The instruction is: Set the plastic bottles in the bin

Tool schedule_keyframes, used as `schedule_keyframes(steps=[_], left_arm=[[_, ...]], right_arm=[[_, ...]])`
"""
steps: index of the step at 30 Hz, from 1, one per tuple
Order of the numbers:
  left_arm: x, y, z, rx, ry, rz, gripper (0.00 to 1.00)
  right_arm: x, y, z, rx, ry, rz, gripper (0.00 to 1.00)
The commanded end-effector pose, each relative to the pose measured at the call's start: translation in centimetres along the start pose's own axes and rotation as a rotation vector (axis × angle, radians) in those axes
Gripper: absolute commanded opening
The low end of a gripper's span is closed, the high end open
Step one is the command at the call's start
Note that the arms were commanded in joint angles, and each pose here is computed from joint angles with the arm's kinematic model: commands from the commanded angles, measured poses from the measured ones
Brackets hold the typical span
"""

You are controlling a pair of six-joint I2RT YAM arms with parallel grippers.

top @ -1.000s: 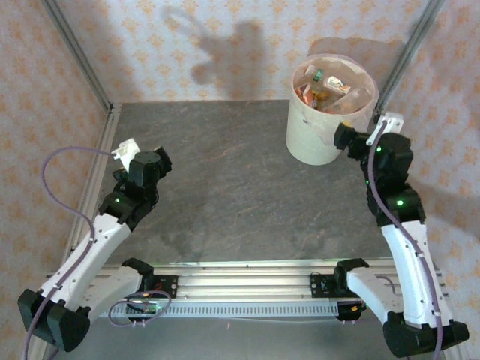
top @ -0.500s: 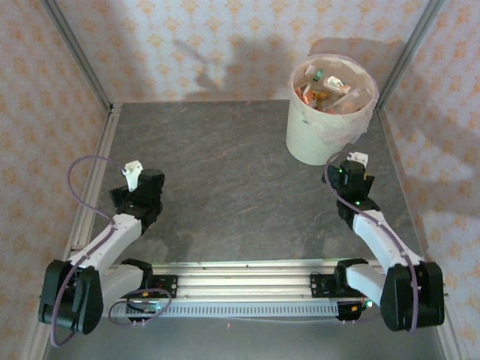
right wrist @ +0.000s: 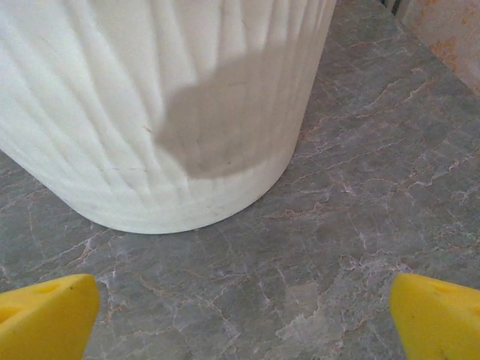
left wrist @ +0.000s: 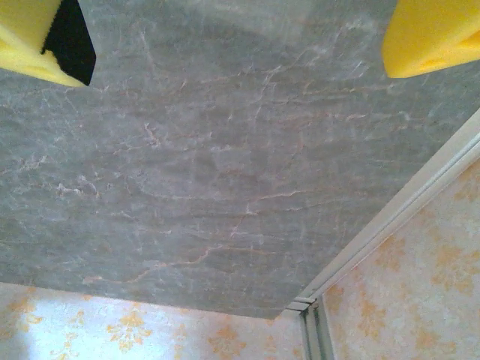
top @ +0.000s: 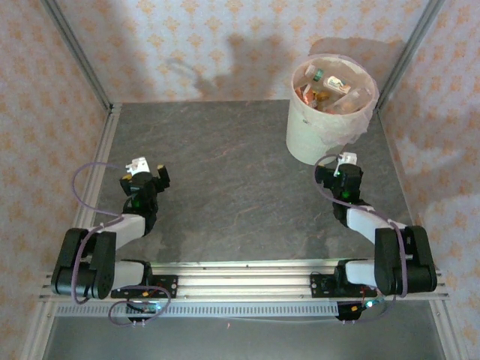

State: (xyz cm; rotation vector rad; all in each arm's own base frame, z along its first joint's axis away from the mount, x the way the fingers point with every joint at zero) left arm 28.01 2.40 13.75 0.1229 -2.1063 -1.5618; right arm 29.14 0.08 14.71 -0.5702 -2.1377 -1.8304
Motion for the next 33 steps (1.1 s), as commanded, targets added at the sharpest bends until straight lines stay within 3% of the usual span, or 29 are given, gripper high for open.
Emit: schedule_keyframes(steps=[1, 2, 8, 12, 14, 16, 17, 33], left_arm=[[-2.1, -0.7, -1.2, -0.053, -0.052, -0.020, 1.00], [-2.2, -0.8, -1.8, -0.098, -0.041, 0.028, 1.00], [-1.9, -0.3, -1.5, -0.069, 0.063, -0.011, 1.00], [-1.9, -0.4, -1.5, -0.071, 0.063, -0.017, 1.00], [-1.9, -0.3, -1.5, -0.071, 0.064, -0.022, 1.00], [-1.9, -0.3, -1.5, -0.069, 0.062, -0.024, 1.00], [-1.9, -0.3, -1.5, -0.070, 0.061, -0.019, 1.00], [-1.9, -0.3, -1.6, -0.073, 0.056, -0.018, 1.00]], right_arm=[[-0.5, 0.9, 0.0, -0.005, 0.009, -0.066, 0.99], [-0.7, 1.0, 0.0, -0.007, 0.016, -0.065, 0.99], [-1.1, -0.4, -0.4, -0.070, -0.067, -0.114, 0.99], [0.3, -2.5, -0.1, -0.075, -0.042, -0.232, 0.99], [-0.5, -2.6, 0.6, -0.033, 0.025, -0.217, 0.99], [-2.7, -1.6, 0.3, -0.031, -0.020, -0.050, 0.99], [-3.5, -0.9, -0.3, -0.075, -0.046, -0.028, 0.99], [-3.1, -1.3, -0.9, -0.102, -0.050, -0.052, 0.99]])
Point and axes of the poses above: each hand's point on the last joint's axis, 136 mm out from that joint toward the fingers, its own x axis back along the fingers, its own z axis along the line the jaws close on, y = z × x, the point moved 9 cm from there along x, back along the fingers, and after that the axes turned 12 degrees about x, right-handed, at the moved point
